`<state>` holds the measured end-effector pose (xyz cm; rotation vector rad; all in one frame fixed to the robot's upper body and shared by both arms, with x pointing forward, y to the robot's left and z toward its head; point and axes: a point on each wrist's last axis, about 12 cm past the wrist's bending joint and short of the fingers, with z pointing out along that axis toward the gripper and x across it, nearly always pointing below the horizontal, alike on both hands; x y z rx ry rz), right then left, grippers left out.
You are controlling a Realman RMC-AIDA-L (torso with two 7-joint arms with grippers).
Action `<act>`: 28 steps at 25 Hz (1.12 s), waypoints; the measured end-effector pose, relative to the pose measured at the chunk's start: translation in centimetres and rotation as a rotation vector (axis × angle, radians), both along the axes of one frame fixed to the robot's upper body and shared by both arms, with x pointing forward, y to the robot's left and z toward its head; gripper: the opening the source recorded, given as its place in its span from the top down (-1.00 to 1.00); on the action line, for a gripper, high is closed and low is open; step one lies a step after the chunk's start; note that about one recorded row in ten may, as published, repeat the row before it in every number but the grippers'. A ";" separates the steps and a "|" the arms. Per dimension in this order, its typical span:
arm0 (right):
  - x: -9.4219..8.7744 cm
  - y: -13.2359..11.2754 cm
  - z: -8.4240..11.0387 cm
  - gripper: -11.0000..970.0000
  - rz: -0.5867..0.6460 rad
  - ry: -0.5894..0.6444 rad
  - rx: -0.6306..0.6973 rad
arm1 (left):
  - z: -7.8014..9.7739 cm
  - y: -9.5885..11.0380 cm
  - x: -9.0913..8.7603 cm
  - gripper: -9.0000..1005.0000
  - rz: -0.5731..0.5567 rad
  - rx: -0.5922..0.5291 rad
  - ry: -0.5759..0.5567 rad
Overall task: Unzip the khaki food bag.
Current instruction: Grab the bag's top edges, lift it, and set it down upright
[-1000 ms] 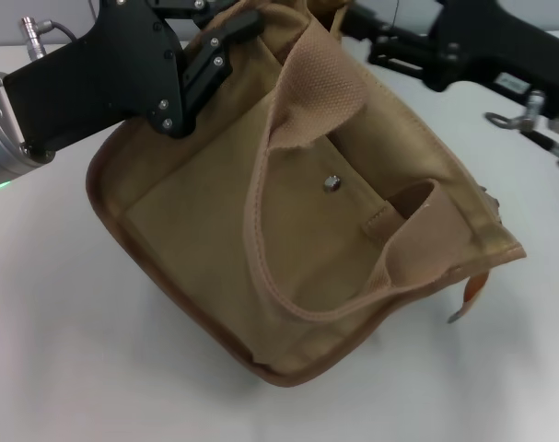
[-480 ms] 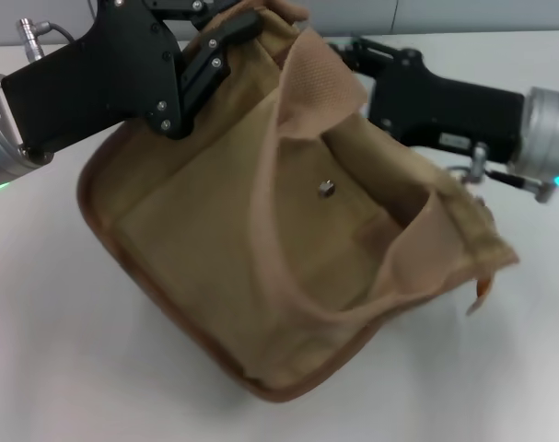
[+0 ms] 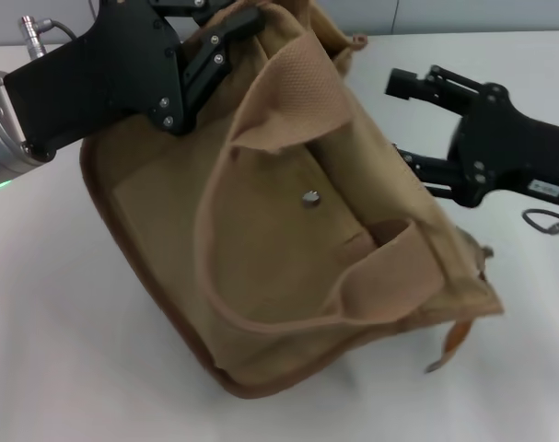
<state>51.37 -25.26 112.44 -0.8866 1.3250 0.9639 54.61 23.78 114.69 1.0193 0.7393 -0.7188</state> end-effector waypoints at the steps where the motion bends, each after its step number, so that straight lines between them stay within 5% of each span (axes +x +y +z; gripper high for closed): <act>1: -0.2 -0.3 -0.2 -0.72 -0.013 -0.011 0.001 | 0.0 0.0 0.0 0.81 0.000 0.000 0.000; 12: -0.1 -0.5 -0.2 -0.72 -0.051 -0.094 -0.009 | 0.0 0.0 0.0 0.81 -0.004 -0.003 -0.003; 28: 0.5 2.7 -0.8 -0.72 0.035 -0.101 -0.053 | 0.2 -0.3 0.1 0.81 -0.013 -0.005 -0.005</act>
